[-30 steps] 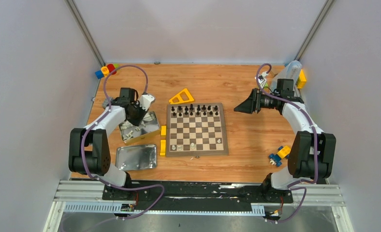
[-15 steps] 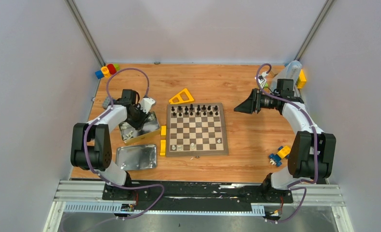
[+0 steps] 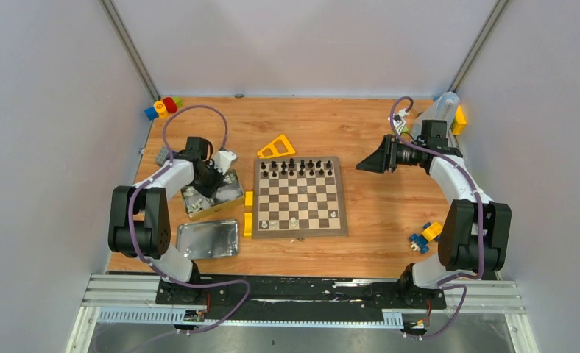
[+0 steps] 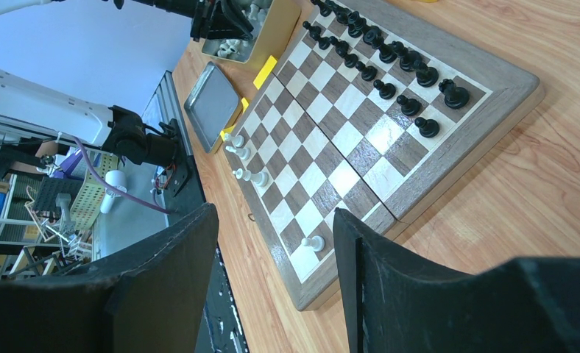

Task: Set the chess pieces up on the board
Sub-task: Pick up the chess piece from the storage box, then place the chess piece on the chessboard.

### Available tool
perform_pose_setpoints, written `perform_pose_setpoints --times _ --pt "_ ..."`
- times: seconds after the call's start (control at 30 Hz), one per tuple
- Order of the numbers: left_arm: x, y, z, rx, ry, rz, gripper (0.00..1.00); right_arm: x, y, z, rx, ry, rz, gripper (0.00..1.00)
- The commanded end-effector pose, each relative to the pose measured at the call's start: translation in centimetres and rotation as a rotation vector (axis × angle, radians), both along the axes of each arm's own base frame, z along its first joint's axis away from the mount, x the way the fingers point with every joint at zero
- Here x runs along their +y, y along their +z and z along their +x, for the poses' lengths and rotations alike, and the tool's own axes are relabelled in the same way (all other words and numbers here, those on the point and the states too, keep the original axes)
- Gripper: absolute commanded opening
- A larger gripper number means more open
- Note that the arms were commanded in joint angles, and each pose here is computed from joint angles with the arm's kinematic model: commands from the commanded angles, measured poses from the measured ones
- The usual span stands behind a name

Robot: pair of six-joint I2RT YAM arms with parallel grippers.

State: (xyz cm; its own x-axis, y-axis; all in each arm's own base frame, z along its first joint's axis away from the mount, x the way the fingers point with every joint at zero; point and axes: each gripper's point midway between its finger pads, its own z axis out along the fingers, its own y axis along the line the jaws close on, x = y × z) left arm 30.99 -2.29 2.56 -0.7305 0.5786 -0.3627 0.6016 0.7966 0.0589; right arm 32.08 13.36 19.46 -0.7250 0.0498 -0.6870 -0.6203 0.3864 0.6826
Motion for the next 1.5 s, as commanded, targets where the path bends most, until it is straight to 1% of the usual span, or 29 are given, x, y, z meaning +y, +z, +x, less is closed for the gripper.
perform_pose_setpoints --times 0.0,0.2,0.3,0.47,0.53,0.57,0.6,0.63,0.7,0.73,0.77,0.8,0.83,0.87,0.9,0.93,0.97,1.0,1.03,1.07,1.1,1.13,1.17,1.2,1.27,1.33,1.47 --pt "-0.6 3.9 1.7 -0.124 0.022 -0.055 0.22 0.1 0.6 0.2 -0.050 0.026 0.011 0.59" --pt "-1.4 6.5 2.0 -0.203 0.036 -0.109 0.19 0.2 0.6 0.2 -0.051 0.027 0.011 0.59" --pt "-2.0 7.2 2.0 -0.206 0.044 -0.144 0.18 0.2 0.6 0.2 -0.047 0.028 0.014 0.59" --pt "-4.5 9.7 2.1 -0.204 0.025 -0.287 0.17 0.2 0.8 0.3 -0.052 0.027 0.013 0.59" --pt "-6.1 11.0 2.0 -0.187 0.014 -0.376 0.17 0.3 1.3 0.4 -0.063 0.028 0.010 0.59" --pt "-7.1 11.2 1.9 -0.161 -0.005 -0.432 0.16 0.4 1.5 0.5 -0.073 0.029 0.004 0.59" --pt "-7.6 12.3 2.2 -0.150 0.000 -0.468 0.16 0.6 1.7 0.6 -0.081 0.031 -0.005 0.59" --pt "-8.7 12.4 2.2 -0.113 -0.013 -0.523 0.14 0.9 1.9 0.7 -0.093 0.034 -0.016 0.59" --pt "-10.5 14.1 2.8 -0.067 -0.027 -0.601 0.10 1.6 2.3 1.1 -0.121 0.042 -0.044 0.59" --pt "-11.5 14.2 2.4 -0.022 -0.027 -0.625 0.09 2.3 2.5 1.1 -0.134 0.056 -0.058 0.59" --pt "-12.6 14.5 2.8 0.007 -0.044 -0.657 0.08 2.8 2.7 1.2 -0.151 0.067 -0.076 0.59" --pt "-14.0 14.0 2.3 0.069 -0.053 -0.684 0.08 3.5 2.8 1.3 -0.165 0.082 -0.092 0.59" --pt "-14.9 14.5 2.5 0.077 -0.066 -0.697 0.07 4.0 3.0 1.3 -0.180 0.093 -0.107 0.59" --pt "-16.5 14.0 2.0 0.130 -0.084 -0.716 0.07 4.4 3.1 1.4 -0.191 0.100 -0.121 0.59" --pt "-17.3 14.2 2.1 0.137 -0.101 -0.726 0.07 4.7 3.2 1.5 -0.199 0.109 -0.130 0.59" --pt "-19.0 13.5 1.6 0.192 -0.120 -0.739 0.07 5.0 3.2 1.5 -0.208 0.116 -0.138 0.59" --pt "-19.9 13.6 1.8 0.200 -0.136 -0.750 0.07 5.3 3.3 1.4 -0.218 0.124 -0.146 0.58" --pt "-21.4 12.8 1.2 0.256 -0.148 -0.766 0.07 5.7 3.3 1.2 -0.230 0.133 -0.154 0.58" --pt "-22.2 13.0 1.5 0.262 -0.161 -0.781 0.07 6.1 3.3 1.0 -0.247 0.143 -0.167 0.58" --pt "-23.6 12.2 1.1 0.322 -0.164 -0.801 0.06 6.5 3.2 0.7 -0.264 0.152 -0.182 0.58" --pt "-24.3 12.4 1.5 0.328 -0.173 -0.819 0.06 7.1 3.0 0.4 -0.282 0.163 -0.203 0.58" --pt "-25.4 11.6 1.1 0.392 -0.164 -0.841 0.06 7.6 2.8 0.1 -0.302 0.174 -0.227 0.58" --pt "-26.1 11.9 1.5 0.408 -0.154 -0.860 0.05 8.2 2.4 -0.3 -0.321 0.184 -0.259 0.58" --pt "-26.9 11.2 1.3 0.459 -0.151 -0.878 0.05 8.8 2.1 -0.6 -0.347 0.192 -0.292 0.58" --pt "-28.0 10.9 1.4 0.511 -0.139 -0.907 0.04 9.9 1.3 -1.0 -0.399 0.195 -0.377 0.57" --pt "-28.8 10.8 1.6 0.544 -0.127 -0.928 0.04 10.7 0.5 -1.0 -0.451 0.176 -0.464 0.56" --pt "-29.8 10.5 1.4 0.600 -0.093 -0.961 0.04 12.7 -0.8 -1.9 -0.530 0.198 -0.557 0.53"
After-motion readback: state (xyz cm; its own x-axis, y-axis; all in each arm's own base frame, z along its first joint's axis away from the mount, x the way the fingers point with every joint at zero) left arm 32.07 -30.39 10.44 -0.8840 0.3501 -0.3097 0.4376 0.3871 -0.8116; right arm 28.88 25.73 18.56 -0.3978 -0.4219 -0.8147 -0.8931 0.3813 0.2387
